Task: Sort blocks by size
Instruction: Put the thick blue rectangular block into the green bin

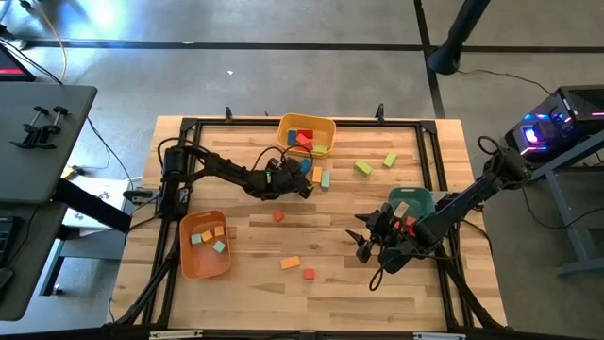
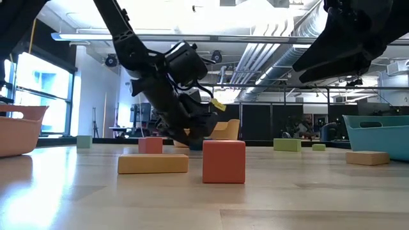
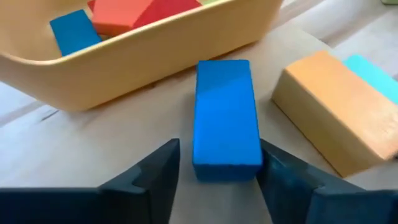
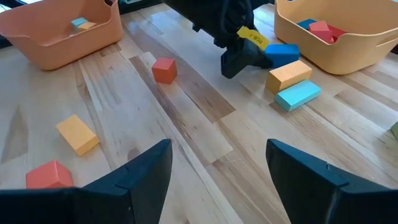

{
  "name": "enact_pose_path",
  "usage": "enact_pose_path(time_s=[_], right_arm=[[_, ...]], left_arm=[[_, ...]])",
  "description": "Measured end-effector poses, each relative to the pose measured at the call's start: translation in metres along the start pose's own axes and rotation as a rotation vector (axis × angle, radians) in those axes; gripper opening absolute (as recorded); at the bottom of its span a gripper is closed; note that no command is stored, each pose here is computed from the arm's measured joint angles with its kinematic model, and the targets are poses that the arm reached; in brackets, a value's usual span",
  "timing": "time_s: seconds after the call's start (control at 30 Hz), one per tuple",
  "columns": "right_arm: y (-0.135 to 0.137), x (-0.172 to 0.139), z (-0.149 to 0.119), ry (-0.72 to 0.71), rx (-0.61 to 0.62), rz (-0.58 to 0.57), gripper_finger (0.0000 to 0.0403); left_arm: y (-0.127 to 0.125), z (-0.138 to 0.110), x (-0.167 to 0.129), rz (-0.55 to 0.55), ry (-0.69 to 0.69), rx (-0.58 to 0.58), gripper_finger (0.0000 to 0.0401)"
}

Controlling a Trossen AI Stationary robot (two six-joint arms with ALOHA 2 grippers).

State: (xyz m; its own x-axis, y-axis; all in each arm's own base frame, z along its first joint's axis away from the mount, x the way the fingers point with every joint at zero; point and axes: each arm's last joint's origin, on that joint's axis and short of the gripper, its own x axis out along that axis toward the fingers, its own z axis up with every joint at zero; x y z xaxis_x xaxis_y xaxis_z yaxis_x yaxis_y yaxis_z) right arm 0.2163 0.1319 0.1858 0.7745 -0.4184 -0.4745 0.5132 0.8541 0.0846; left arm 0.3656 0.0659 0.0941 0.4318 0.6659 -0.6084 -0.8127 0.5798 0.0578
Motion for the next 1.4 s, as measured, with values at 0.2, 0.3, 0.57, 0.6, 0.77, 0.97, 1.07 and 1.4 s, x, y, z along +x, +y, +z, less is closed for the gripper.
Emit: enact_pose_path(time_s=[0.2, 0.3, 0.57, 0.6, 0.77, 0.97, 1.07, 1.4], right_arm=[[0.000, 0.000, 0.000, 0.000, 0.000, 0.000, 0.0254], [0.000, 0.000, 0.000, 0.000, 0.000, 0.001, 0.0254], [0.004, -0.004, -0.007, 0.009, -0.042, 0.020, 0.0254], [0.006, -0.003, -0.009, 0.011, -0.068, 0.023, 0.0254], [0.021, 0.003, -0.026, 0.003, -0.220, 0.057, 0.0254], [0.045, 0.019, -0.039, -0.080, -0.360, 0.144, 0.0254], [0.050, 0.024, -0.037, -0.122, -0.383, 0.155, 0.0254], [0.054, 0.031, -0.021, -0.139, -0.313, 0.288, 0.0254]], left_arm=[[0.001, 0.001, 0.001, -0.015, 0.004, 0.035, 0.0131], [-0.005, -0.002, -0.003, -0.030, 0.004, 0.088, 0.0104], [-0.025, -0.017, -0.053, -0.054, 0.050, 0.281, 0.0101], [-0.027, -0.017, -0.063, -0.053, 0.046, 0.306, 0.0101], [-0.042, -0.023, -0.111, -0.129, -0.005, 0.485, 0.0101], [-0.075, -0.037, -0.153, -0.452, -0.100, 0.640, 0.0105], [-0.089, -0.042, -0.168, -0.612, -0.157, 0.652, 0.0103], [-0.103, -0.041, -0.190, -0.779, -0.291, 0.651, 0.0104]])
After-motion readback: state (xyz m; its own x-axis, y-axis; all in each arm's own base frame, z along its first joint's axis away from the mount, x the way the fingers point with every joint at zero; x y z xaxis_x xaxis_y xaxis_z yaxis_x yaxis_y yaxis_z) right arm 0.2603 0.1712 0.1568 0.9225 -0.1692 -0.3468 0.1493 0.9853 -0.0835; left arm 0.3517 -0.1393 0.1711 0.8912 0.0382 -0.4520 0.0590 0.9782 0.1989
